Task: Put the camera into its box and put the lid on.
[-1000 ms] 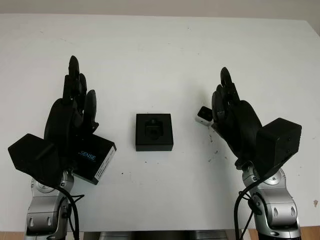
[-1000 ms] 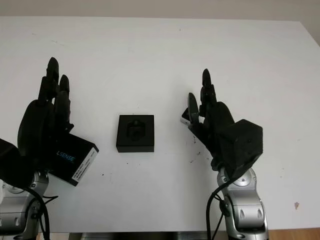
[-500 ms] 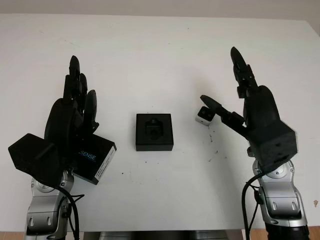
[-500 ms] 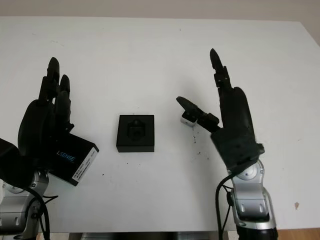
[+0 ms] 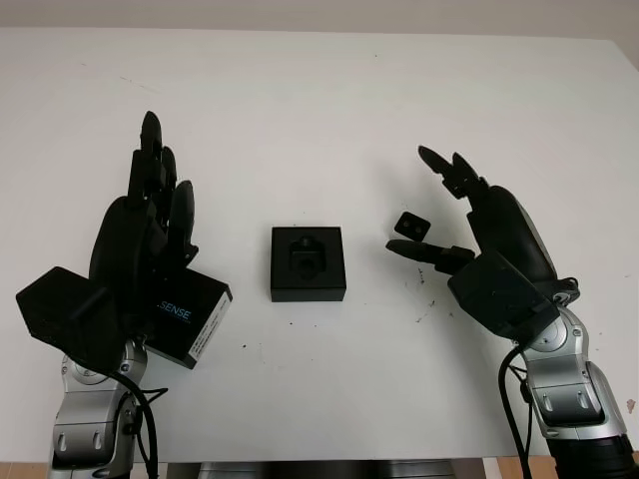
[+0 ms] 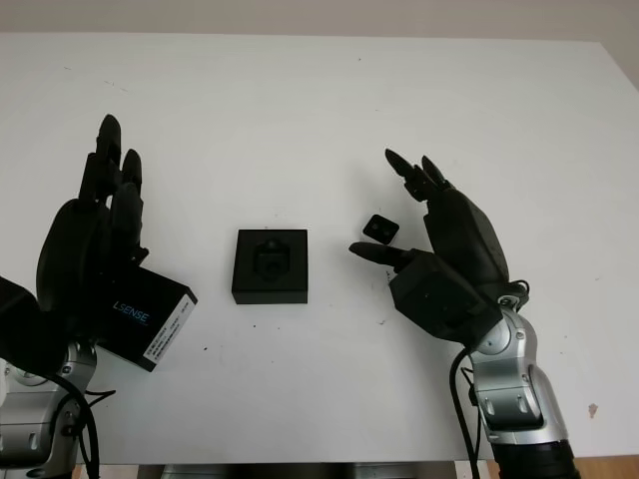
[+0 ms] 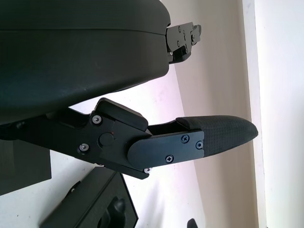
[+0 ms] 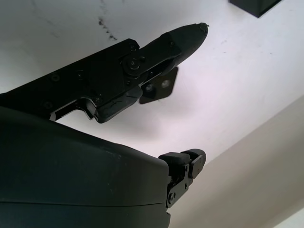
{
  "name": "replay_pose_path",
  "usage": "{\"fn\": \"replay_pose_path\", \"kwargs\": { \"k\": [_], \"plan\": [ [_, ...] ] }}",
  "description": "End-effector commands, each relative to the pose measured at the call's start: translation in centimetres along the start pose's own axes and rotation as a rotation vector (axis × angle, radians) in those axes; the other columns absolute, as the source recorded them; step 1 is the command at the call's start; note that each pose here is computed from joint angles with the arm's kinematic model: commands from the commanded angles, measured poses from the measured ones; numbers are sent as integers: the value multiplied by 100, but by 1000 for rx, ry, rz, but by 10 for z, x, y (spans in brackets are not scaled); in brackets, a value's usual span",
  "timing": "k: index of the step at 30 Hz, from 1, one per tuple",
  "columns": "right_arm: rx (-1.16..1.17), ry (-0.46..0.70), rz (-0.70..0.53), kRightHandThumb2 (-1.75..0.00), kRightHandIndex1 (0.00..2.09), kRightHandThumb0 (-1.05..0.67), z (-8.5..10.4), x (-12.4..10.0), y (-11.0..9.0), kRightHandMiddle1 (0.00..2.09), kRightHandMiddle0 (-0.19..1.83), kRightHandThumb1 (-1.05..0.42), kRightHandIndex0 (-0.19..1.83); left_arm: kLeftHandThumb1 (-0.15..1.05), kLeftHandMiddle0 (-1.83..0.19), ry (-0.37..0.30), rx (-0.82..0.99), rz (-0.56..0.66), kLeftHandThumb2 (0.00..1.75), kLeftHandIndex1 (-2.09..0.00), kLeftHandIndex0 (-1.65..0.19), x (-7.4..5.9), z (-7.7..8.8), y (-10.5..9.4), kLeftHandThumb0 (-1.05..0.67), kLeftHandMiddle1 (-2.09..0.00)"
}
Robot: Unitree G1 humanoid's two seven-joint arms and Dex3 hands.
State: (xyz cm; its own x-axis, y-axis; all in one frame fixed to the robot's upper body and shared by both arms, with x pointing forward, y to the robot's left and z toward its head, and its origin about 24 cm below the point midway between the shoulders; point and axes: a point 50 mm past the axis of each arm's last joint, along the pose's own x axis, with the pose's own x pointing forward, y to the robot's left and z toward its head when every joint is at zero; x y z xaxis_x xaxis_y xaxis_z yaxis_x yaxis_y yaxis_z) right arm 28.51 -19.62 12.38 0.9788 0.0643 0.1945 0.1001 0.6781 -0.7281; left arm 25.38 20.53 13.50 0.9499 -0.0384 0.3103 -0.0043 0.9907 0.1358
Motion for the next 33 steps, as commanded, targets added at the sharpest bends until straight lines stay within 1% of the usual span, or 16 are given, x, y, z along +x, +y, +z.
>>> {"fn": "replay_pose_path", "kwargs": {
  "k": [1, 4, 7, 12, 15, 19, 24, 28, 30, 33],
  "plan": [
    [-20, 1, 3, -5, 6, -78, -4, -1, 3, 11, 33, -82, 4, 105, 19, -8, 14, 6, 61, 0, 19, -1, 1, 3, -85, 0],
    [-31, 7, 6, -5, 6, -77, -5, -2, 3, 14, 40, -82, 4, 105, 19, -8, 13, 3, 60, 0, 19, -1, 1, 4, -86, 0],
    [-123, -30, 12, -5, 7, -75, 0, -2, -3, 15, 45, -82, 6, 105, 19, -5, 7, 3, 60, 0, 19, -1, 1, 4, -85, 0],
    [-294, -106, 34, -6, 6, -76, 15, -1, -17, 16, 47, -84, 6, 105, 19, -5, 10, 2, 59, 0, 19, -1, 1, 5, -86, 0],
    [-415, -165, 28, -6, 10, -81, 30, 1, -28, 20, 54, -85, 14, 105, 19, -2, 11, 4, 59, 0, 19, 0, 0, 4, -86, 0],
    [-533, -188, 23, -6, 12, -85, 43, 4, -33, 26, 61, -85, 21, 105, 19, -2, 7, 0, 58, 0, 19, 1, 1, 3, -86, 0],
    [-607, -185, 62, -6, 11, -87, 49, 6, -29, 27, 59, -87, 22, 105, 19, -7, 8, -6, 58, 0, 19, 2, 1, 1, -87, 0],
    [-650, -172, 92, -7, 10, -87, 51, 5, -22, 26, 57, -90, 23, 105, 19, -2, 1, 0, 57, 0, 19, 3, 1, 1, -88, 0],
    [-680, -156, 96, -8, 9, -89, 51, 5, -16, 25, 56, -94, 23, 105, 19, 2, -4, 4, 57, 0, 19, 4, 2, 1, -88, 0],
    [-700, -117, 65, -9, 9, -92, 55, 6, -7, 24, 54, -101, 24, 105, 19, 2, -6, 4, 57, 0, 19, 5, 1, 0, -88, 0]
  ]
}}
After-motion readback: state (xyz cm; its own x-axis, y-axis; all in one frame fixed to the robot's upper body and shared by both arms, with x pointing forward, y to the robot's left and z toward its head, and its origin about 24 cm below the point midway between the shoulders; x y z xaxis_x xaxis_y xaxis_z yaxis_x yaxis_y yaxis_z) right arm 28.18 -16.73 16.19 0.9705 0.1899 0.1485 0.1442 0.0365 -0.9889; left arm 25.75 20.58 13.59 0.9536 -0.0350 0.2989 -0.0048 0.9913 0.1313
